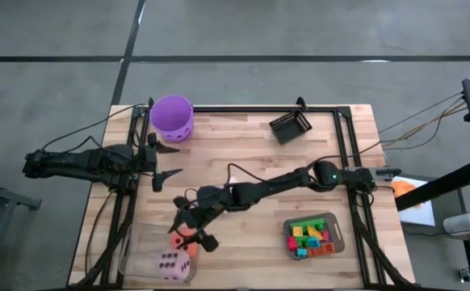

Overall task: Pick & Place Toys
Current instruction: Put the yellow playing card into the basket bin

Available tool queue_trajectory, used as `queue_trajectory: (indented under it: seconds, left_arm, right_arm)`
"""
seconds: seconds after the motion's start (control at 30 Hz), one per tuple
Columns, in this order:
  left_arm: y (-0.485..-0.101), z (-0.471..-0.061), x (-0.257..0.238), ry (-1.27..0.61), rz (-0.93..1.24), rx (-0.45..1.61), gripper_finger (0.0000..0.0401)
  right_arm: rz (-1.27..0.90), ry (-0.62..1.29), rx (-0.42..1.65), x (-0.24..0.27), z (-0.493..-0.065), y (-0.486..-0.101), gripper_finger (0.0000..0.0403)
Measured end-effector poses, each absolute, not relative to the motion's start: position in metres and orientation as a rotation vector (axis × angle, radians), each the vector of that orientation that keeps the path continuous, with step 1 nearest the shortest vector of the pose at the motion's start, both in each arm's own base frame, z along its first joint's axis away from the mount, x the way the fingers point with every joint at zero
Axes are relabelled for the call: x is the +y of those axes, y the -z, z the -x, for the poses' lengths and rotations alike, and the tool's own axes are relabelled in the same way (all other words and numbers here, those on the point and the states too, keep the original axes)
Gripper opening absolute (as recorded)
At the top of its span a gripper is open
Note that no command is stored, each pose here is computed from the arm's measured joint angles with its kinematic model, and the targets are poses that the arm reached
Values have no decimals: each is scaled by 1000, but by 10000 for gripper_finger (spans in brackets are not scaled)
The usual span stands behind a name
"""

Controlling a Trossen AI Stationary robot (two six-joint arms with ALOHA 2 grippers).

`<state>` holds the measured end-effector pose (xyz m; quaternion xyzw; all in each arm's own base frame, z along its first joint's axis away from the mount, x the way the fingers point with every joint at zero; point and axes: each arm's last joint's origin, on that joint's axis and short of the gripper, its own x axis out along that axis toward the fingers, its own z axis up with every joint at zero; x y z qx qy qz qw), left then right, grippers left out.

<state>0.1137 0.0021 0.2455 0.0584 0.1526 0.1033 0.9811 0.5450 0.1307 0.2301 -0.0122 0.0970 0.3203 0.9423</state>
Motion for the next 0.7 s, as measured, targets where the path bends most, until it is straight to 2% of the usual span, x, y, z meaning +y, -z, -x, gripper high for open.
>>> queue_trajectory:
  seconds: [0.3,0.47,0.57,0.7]
  left_arm:
    - [-246,-114,2,-208,-113,307,323]
    - [-246,-114,2,-208,-114,306,323]
    - [-246,-114,2,-208,-113,302,323]
    - [-249,-115,2,-206,-107,270,323]
  right_arm:
    - [127,-657,42,128,-530,-285,263]
    - [148,-770,-96,128,-521,-311,263]
    - [152,-816,-203,130,-517,-317,263]
    - [160,-771,-405,128,-513,-304,263]
